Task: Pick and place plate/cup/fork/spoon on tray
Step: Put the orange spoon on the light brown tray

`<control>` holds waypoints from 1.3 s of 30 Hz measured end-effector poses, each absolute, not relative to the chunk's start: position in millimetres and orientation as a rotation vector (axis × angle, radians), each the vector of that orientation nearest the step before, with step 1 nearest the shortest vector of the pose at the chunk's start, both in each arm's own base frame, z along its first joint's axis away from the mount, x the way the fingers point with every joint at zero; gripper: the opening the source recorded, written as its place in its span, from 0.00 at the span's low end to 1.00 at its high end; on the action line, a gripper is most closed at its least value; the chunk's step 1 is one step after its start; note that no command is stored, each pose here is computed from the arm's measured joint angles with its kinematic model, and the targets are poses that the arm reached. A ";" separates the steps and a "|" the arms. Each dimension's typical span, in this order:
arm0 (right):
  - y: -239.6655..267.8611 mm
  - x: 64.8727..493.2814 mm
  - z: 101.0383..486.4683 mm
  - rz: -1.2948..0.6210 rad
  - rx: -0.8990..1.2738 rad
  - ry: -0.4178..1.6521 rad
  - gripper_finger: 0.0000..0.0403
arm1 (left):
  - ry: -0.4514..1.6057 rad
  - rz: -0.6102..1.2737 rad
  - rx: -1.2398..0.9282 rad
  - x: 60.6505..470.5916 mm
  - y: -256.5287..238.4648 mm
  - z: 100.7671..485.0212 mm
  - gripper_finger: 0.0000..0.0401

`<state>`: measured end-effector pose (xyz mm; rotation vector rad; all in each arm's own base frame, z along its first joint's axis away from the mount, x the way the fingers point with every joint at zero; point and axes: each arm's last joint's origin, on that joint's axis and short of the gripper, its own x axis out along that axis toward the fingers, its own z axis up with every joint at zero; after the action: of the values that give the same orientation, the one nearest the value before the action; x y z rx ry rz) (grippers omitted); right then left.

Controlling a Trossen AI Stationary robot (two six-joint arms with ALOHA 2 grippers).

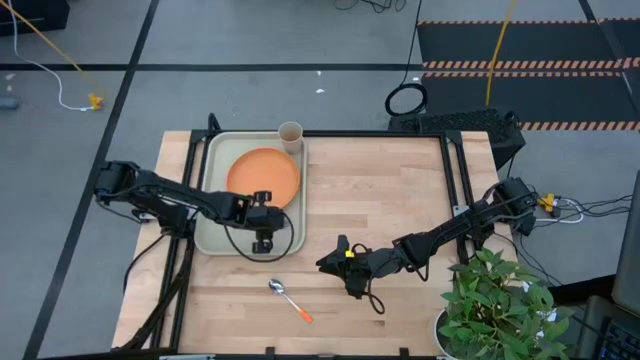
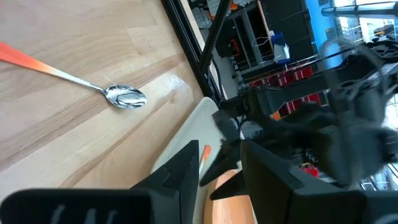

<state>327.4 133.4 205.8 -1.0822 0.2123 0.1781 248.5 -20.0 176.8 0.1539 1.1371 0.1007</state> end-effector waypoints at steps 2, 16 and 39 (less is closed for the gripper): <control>133.4 327.4 205.8 0.177 -1.075 0.213 0.28 | 1.122 0.088 0.150 254.3 -25.9 190.2 0.33; 131.5 326.7 201.5 0.167 -0.908 0.269 0.28 | 0.869 -0.186 0.186 256.1 -135.5 250.1 0.23; 131.7 325.6 199.0 0.140 -0.689 0.308 0.28 | 1.089 -0.267 0.320 278.3 -213.5 141.5 0.44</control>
<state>325.6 131.7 199.0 -0.6889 0.3079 0.1397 278.3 -213.5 141.5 0.3201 1.0889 -0.2669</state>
